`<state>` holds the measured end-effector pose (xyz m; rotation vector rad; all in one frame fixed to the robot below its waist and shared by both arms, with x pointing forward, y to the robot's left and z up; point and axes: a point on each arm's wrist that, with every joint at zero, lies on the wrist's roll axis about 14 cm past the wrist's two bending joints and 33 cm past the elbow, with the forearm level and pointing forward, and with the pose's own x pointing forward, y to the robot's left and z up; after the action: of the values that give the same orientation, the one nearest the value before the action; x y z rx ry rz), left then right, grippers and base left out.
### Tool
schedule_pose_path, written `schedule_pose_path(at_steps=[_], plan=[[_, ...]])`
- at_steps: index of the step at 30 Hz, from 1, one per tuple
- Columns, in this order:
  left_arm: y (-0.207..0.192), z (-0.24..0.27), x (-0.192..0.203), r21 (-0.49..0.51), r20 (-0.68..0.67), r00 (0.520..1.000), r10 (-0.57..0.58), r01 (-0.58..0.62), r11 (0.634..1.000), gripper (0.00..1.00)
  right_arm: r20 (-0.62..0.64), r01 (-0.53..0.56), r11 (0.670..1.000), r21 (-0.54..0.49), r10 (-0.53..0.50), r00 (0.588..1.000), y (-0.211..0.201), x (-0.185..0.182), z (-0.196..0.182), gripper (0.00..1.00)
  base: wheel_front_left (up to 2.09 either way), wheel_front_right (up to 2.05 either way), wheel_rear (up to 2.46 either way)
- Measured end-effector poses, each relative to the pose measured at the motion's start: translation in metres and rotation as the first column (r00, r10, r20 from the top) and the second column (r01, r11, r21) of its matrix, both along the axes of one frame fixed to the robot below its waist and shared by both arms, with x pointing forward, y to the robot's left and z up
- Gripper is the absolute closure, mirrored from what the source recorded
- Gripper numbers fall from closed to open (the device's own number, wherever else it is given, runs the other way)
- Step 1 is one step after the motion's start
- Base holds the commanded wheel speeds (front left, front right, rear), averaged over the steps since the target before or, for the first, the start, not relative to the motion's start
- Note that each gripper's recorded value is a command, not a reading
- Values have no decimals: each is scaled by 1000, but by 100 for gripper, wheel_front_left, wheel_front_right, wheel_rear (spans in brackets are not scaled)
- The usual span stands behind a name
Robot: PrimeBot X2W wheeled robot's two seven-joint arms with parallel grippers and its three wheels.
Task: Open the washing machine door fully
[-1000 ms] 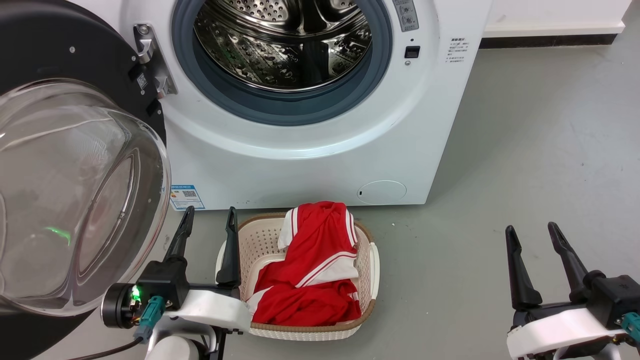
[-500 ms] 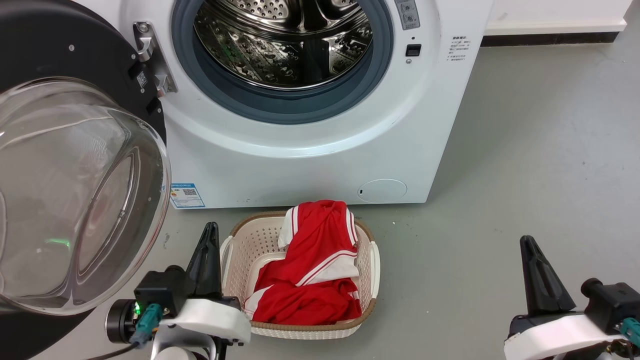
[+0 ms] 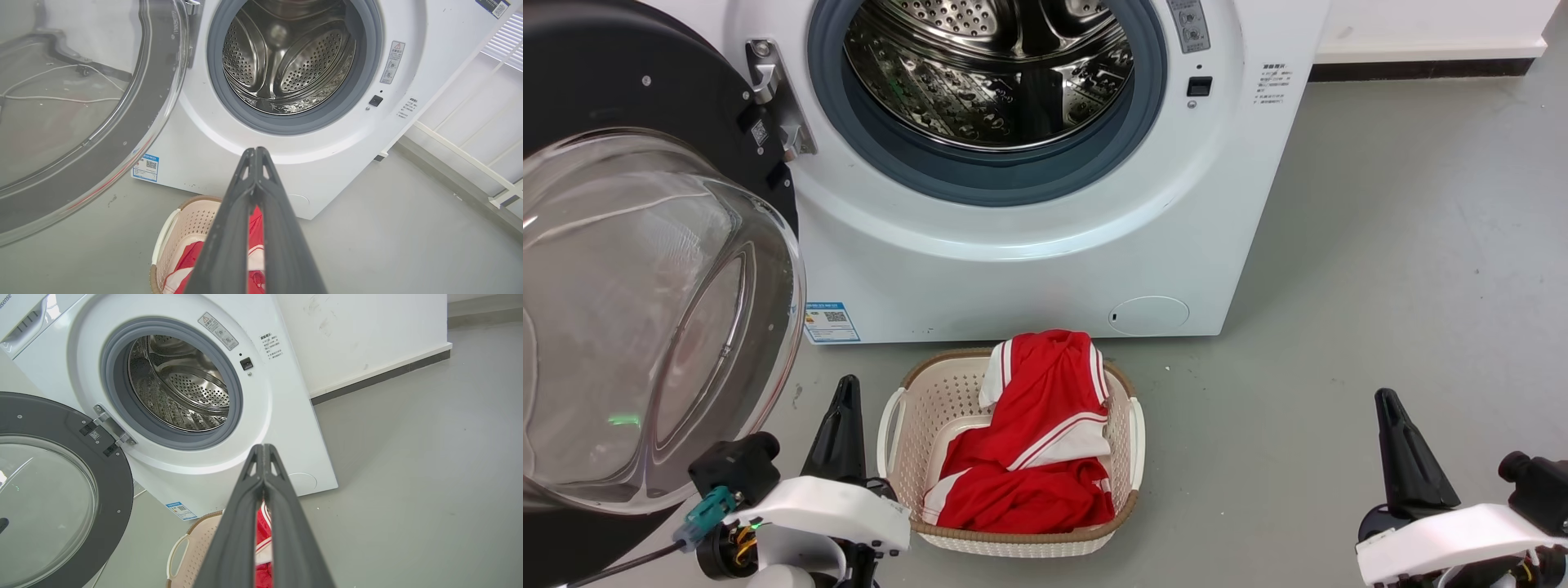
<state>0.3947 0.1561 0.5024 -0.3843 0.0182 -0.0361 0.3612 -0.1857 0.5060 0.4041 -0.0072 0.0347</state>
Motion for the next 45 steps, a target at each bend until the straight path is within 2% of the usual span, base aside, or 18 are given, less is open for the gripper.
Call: schedule_pose_path(at_steps=[9,20,32,45], plan=[[6,-7,0,-151,-48,999,11,-19,988,100,-11,10,989,150,-9,1000,-3,4,-1,100,0,0,0],[12,-11,0,-309,-86,996,19,-45,950,100,-32,24,951,308,-14,999,-5,6,-5,100,0,0,0],[18,-13,-1,-455,-108,994,17,-65,888,100,-44,35,890,455,-17,999,-7,10,-6,100,0,0,0],[22,-14,-2,-589,-120,993,13,-82,804,100,-52,44,812,582,-17,998,-9,14,-6,100,0,0,0]])
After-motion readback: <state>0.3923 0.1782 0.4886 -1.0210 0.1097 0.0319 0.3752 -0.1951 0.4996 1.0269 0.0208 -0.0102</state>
